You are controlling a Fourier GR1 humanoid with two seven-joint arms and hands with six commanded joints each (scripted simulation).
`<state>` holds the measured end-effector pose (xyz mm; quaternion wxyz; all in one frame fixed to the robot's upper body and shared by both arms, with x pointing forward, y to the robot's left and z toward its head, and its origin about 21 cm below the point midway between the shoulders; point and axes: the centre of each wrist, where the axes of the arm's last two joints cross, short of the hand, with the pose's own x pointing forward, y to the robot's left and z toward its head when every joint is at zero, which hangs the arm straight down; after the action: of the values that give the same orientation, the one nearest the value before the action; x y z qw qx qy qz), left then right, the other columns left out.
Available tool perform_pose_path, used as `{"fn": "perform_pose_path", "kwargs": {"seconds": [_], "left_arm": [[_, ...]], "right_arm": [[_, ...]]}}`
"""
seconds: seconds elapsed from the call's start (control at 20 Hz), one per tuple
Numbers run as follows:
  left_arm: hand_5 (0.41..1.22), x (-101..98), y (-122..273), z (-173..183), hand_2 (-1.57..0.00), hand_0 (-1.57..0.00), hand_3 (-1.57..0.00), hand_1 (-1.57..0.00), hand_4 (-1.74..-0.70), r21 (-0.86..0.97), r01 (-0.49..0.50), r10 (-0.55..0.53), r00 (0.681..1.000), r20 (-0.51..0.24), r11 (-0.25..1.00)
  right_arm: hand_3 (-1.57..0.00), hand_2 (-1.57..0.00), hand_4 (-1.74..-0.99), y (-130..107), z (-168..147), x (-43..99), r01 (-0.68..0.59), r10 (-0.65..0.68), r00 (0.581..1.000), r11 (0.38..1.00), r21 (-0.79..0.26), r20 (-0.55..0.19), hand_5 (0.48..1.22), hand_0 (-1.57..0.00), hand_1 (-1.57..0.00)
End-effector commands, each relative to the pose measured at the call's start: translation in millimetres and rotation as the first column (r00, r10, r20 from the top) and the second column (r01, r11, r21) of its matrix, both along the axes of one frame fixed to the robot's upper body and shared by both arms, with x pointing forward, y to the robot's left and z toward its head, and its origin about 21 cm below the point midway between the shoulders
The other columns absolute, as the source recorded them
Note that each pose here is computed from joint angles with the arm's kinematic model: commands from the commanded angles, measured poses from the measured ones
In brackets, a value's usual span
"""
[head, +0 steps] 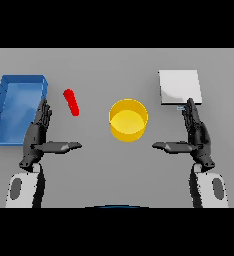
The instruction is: Pick up the red beaker and tilt it to pour out 1 green nut into yellow bowl. Pick up the yellow bowl and place it on the metallic measuring scale.
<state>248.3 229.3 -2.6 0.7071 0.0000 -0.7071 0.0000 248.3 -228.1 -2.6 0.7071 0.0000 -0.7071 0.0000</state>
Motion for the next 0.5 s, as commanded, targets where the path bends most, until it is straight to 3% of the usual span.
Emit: {"fn": "perform_pose_path", "kwargs": {"seconds": [0.0, 0.25, 0.35, 0.45], "left_arm": [[0.677, 0.0, 0, 0, 0.00, 0.00, 0.00, 0.00, -1.20, 0.000, -0.001, 0.001, 1.000, 0.000, 1.000], [0.677, 1.8, 2, 1, 0.00, 0.00, 0.00, 0.00, -1.20, 0.003, 0.000, 0.000, 1.000, -0.005, 1.000], [0.677, -11.4, 4, 7, 0.00, 0.00, 0.00, 0.00, -1.20, 0.100, 0.055, -0.060, 0.997, 0.044, 0.993], [0.674, -18.4, 2, 11, 0.00, 0.00, 0.00, 0.00, -1.20, 0.137, 0.074, -0.079, 0.996, 0.037, 0.988]], "right_arm": [[0.00, 0.00, -1.177, -1, 0, 0.0, 0.001, -0.001, 1.000, 1.000, 0.000, 0.000, 0.572, 0.00, 0.00], [0.00, 0.00, -1.177, -5, 2, 2.4, 0.003, -0.003, 1.000, 1.000, 0.002, -0.003, 0.572, 0.00, 0.00], [0.00, 0.00, -1.178, -14, 7, -9.3, -0.019, 0.031, 0.998, 0.983, -0.180, 0.060, 0.573, 0.00, 0.00], [0.00, 0.00, -1.190, -9, 10, -14.8, -0.044, 0.059, 0.996, 0.973, -0.226, 0.061, 0.579, 0.00, 0.00]]}}
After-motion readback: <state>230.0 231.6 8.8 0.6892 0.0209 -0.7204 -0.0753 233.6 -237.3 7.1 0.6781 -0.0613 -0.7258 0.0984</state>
